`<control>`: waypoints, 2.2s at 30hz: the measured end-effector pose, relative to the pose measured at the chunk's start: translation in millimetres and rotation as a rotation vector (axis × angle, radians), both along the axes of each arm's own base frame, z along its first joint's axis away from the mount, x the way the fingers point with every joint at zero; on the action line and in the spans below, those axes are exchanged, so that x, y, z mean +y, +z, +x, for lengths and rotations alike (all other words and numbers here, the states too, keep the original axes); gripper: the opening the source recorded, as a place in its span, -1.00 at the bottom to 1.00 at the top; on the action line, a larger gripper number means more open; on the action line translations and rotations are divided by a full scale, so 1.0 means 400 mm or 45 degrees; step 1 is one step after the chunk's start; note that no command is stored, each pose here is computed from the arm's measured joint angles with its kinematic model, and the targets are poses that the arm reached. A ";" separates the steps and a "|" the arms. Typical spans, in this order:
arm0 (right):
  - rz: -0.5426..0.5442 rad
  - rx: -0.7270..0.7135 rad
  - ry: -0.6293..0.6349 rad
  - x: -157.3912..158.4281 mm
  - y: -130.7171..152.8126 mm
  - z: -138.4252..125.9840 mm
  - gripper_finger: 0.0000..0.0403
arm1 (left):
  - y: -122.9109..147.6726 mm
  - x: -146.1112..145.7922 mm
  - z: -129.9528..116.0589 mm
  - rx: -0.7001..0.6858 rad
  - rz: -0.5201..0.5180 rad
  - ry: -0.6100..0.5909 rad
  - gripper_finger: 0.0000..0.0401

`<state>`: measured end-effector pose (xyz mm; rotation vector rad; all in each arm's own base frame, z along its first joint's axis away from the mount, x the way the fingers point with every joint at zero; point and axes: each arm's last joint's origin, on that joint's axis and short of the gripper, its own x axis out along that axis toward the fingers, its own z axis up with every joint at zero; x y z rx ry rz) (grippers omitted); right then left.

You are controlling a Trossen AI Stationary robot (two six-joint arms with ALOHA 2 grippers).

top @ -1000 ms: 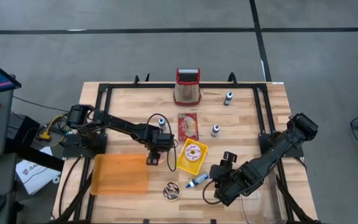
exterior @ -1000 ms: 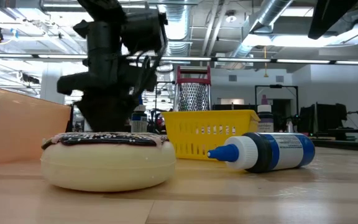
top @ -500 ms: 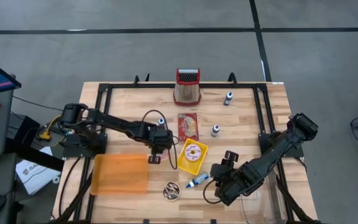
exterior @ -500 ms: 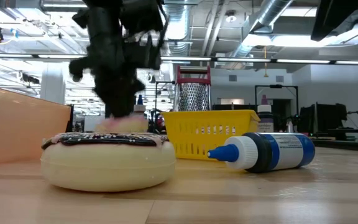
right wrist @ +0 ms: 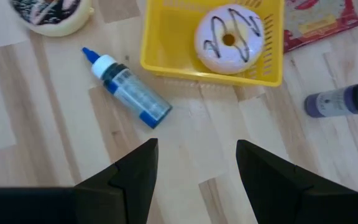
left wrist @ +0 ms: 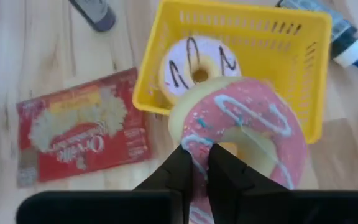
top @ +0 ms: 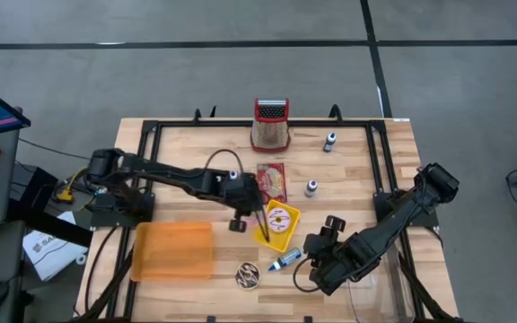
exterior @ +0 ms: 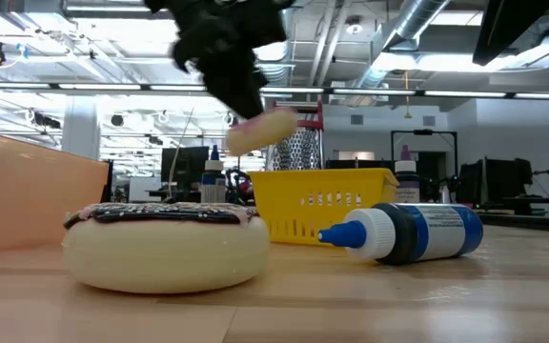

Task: Pick & Place Food Item
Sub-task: Put the pink donut into the yellow basket, then put the brown donut into the yellow basket

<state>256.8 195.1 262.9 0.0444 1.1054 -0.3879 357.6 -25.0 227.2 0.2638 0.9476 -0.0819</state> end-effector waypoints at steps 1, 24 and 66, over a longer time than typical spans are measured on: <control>-0.001 -0.004 -0.006 0.000 0.000 0.000 0.04 | 0.008 0.000 0.015 -0.025 0.019 -0.009 -0.85; -0.045 -0.022 -0.007 -0.001 0.016 -0.022 0.04 | -0.031 -0.025 0.166 -0.042 0.055 -0.217 -0.79; -0.082 -0.021 -0.015 -0.001 0.016 -0.030 0.04 | -0.082 0.006 0.184 0.023 0.147 -0.196 0.00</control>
